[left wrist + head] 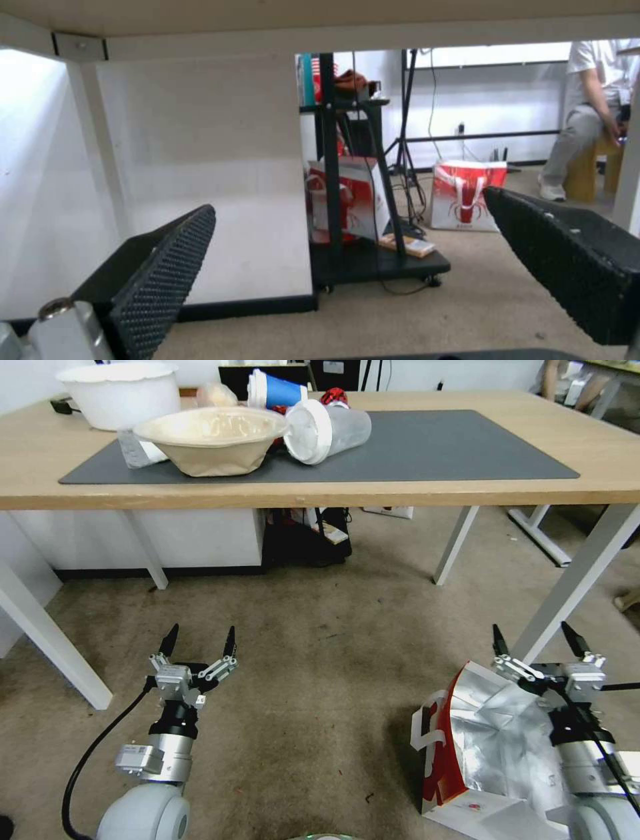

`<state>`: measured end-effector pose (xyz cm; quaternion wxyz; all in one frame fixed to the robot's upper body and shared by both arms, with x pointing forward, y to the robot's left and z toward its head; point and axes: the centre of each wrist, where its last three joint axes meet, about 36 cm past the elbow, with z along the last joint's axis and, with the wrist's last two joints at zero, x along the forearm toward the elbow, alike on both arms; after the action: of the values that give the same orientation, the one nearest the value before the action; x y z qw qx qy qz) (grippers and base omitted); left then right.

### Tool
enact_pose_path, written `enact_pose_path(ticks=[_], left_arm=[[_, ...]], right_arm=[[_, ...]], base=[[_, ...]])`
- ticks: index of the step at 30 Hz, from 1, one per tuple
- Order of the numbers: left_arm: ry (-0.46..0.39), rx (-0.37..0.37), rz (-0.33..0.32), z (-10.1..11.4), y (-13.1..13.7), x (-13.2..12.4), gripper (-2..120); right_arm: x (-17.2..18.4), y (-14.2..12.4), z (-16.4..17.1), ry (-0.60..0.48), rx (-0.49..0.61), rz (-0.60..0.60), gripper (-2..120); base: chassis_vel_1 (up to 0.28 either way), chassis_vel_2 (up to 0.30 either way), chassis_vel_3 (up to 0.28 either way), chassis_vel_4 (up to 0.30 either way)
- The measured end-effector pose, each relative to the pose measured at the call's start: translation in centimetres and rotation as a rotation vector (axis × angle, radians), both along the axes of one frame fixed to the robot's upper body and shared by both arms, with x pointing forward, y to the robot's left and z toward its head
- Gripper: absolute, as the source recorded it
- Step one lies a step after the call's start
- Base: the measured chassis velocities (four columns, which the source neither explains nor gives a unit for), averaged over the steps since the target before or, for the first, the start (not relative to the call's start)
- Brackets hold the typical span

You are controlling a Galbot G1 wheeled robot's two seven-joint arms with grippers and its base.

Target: Pick up the food delivery bag from the floor and place it on the table.

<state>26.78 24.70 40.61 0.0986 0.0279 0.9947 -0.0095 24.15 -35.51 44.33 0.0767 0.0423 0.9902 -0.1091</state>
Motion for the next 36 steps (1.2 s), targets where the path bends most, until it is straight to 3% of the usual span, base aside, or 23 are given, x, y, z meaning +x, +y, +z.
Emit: enact_pose_path(ticks=[10,21,36], left_arm=[[0.021,0.012,0.007,-0.9,0.5,0.3,100],[0.039,0.011,-0.001,-2.0,0.4,0.4,100],[0.044,0.016,-0.002,-2.0,0.2,0.1,100]], right_arm=[[-0.9,-4.1,-2.9,0.047,-0.044,-0.088,100],[-1.3,-7.4,-6.5,0.127,0.004,-0.171,100],[-0.2,-9.1,-9.0,0.256,0.113,-0.231,100]], base=[[0.0,0.0,0.0,0.0],[0.0,0.0,0.0,0.0],[0.0,0.0,0.0,0.0]])
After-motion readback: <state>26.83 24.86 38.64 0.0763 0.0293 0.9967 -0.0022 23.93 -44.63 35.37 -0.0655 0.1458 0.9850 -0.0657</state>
